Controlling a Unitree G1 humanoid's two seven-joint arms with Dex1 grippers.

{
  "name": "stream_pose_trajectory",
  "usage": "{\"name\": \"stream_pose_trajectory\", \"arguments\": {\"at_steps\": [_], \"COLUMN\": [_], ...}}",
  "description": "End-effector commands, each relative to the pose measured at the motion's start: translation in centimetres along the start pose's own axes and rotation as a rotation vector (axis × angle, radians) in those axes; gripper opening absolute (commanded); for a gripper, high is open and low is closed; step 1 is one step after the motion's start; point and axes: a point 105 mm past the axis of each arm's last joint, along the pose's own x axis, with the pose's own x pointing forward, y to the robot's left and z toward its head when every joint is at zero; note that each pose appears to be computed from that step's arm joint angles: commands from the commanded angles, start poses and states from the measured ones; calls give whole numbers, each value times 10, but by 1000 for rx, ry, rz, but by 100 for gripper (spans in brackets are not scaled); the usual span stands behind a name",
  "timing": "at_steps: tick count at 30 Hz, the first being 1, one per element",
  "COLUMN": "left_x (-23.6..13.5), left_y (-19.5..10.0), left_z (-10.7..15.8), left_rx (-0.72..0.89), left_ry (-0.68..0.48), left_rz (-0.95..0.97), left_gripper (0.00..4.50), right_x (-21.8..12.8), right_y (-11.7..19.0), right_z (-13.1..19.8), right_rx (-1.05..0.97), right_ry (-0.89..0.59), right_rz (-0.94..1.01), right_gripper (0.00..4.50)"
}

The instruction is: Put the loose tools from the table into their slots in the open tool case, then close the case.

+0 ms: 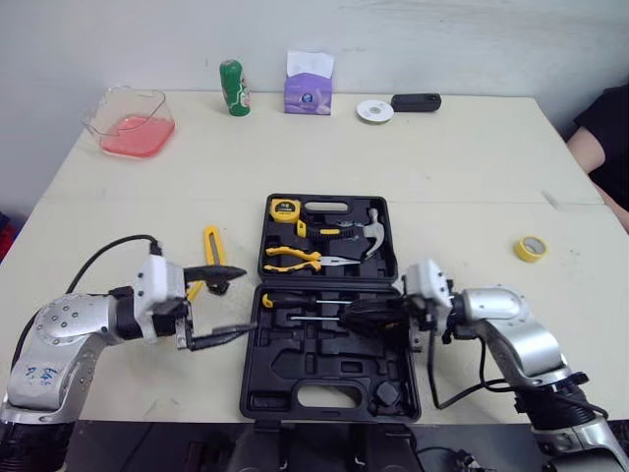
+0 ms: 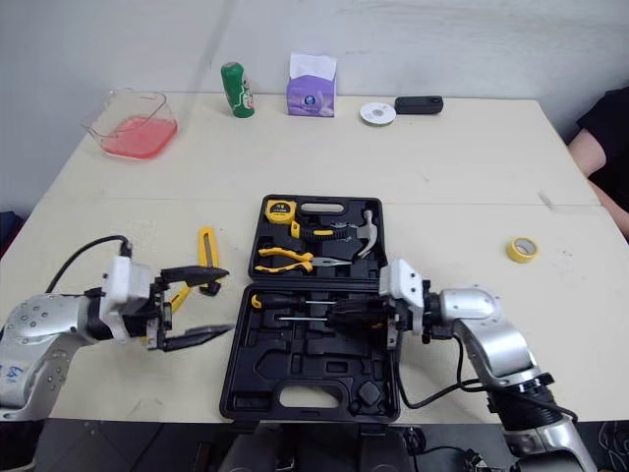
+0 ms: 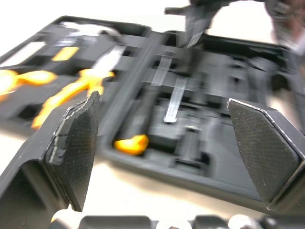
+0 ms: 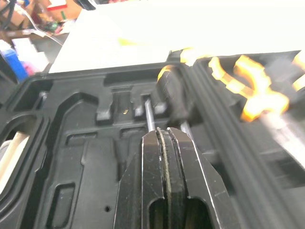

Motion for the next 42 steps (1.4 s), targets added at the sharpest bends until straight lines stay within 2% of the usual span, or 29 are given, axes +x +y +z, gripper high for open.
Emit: {"name": "stream_pose_trajectory", "arguments": {"at_steps": [1,3,4,5,7,11,14,15,20,23,27,32,35,42], "left_x": [-32,-46,-51,-60,-81,-122,-149,-162,-202,-230,-257,-264,-263,-255], "left_y": [15,20,23,27,37,34,34,38,45,38,31,22,20,23], "left_z": [3,-1,-3,-6,-9,-29,-39,-41,-57,-67,-75,-88,-89,-83], "left_rx": [38,36,18,-2,-16,-73,-90,-90,-157,-253,-241,-271,-302,-294], "left_ry": [24,47,57,74,89,127,145,143,201,207,257,292,273,246], "left_rz": [128,192,224,269,383,552,701,789,1035,1185,1328,1361,1371,1359], "left_gripper": [450,450,450,450,450,450,450,450,450,450,450,450,450,450], "right_x": [-39,-64,-74,-90,-120,-189,-232,-246,-293,-336,-370,-380,-384,-369], "right_y": [-10,-17,-16,-15,-26,-36,-31,-27,-18,6,31,42,44,28], "right_z": [23,28,22,14,14,8,-1,-8,-23,-42,-55,-61,-60,-66], "right_rx": [-29,21,32,29,19,-11,-90,-82,-96,-67,-20,-18,-54,-49], "right_ry": [-35,-46,15,84,93,152,224,244,308,421,482,518,552,515], "right_rz": [-119,-208,-221,-235,-378,-670,-843,-896,-1114,-1281,-1443,-1498,-1516,-1455], "right_gripper": [3,3,3,32,88,264,421,447,447,447,447,447,447,447]}}
